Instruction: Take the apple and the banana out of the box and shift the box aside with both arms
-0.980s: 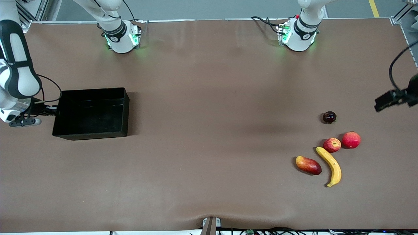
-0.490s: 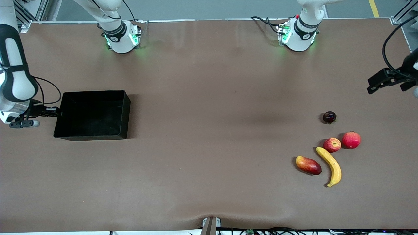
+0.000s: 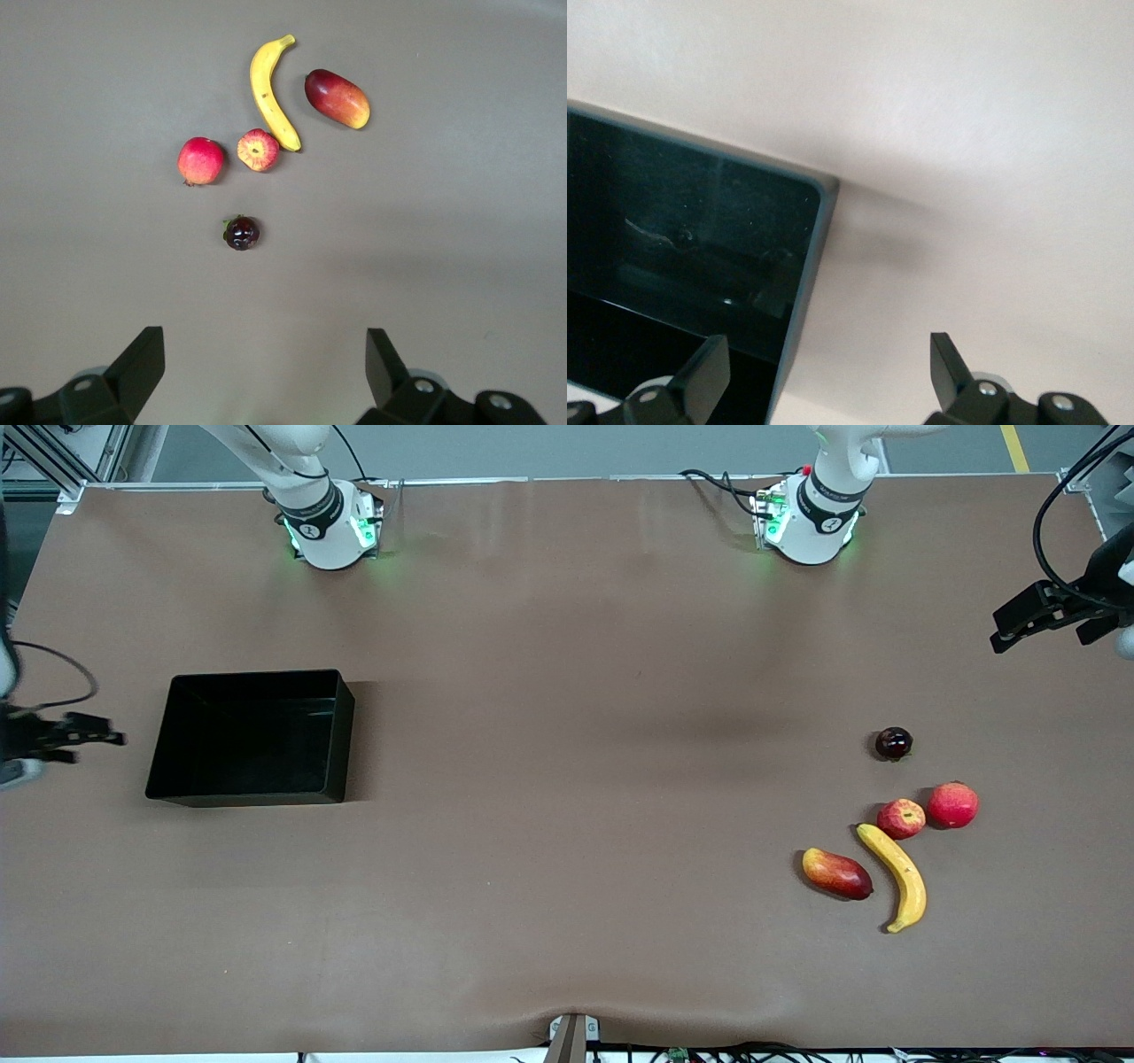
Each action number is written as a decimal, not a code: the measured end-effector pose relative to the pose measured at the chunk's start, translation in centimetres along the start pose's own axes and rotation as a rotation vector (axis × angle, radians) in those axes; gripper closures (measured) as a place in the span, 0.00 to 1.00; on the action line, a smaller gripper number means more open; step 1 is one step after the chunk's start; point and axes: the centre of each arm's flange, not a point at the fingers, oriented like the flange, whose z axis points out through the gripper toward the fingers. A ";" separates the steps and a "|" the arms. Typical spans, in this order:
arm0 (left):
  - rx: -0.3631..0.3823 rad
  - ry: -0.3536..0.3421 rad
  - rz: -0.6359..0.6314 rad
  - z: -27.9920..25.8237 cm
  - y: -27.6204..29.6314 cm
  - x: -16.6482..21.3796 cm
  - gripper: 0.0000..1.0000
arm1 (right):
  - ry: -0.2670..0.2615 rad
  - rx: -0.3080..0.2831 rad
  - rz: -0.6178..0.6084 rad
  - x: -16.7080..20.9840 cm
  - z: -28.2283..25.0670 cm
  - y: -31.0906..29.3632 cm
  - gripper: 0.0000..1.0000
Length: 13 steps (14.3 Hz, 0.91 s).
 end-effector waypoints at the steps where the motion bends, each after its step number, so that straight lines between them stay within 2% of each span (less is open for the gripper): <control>1: 0.000 -0.004 0.001 0.2 0.0 0.0 0.00 | 0.005 -0.003 -0.022 0.8 -1.9 -0.4 0.00; 6: -0.002 -0.006 0.009 0.3 0.5 -0.1 0.00 | -0.069 0.070 -0.122 3.5 -9.6 -6.2 0.00; 9: -0.018 -0.009 0.012 0.1 0.8 -0.3 0.00 | -0.060 0.058 -0.167 3.3 -14.7 -10.5 0.00; 13: -0.024 -0.012 0.014 0.1 0.9 -0.6 0.00 | -0.089 0.059 0.003 2.8 -19.1 -17.7 0.00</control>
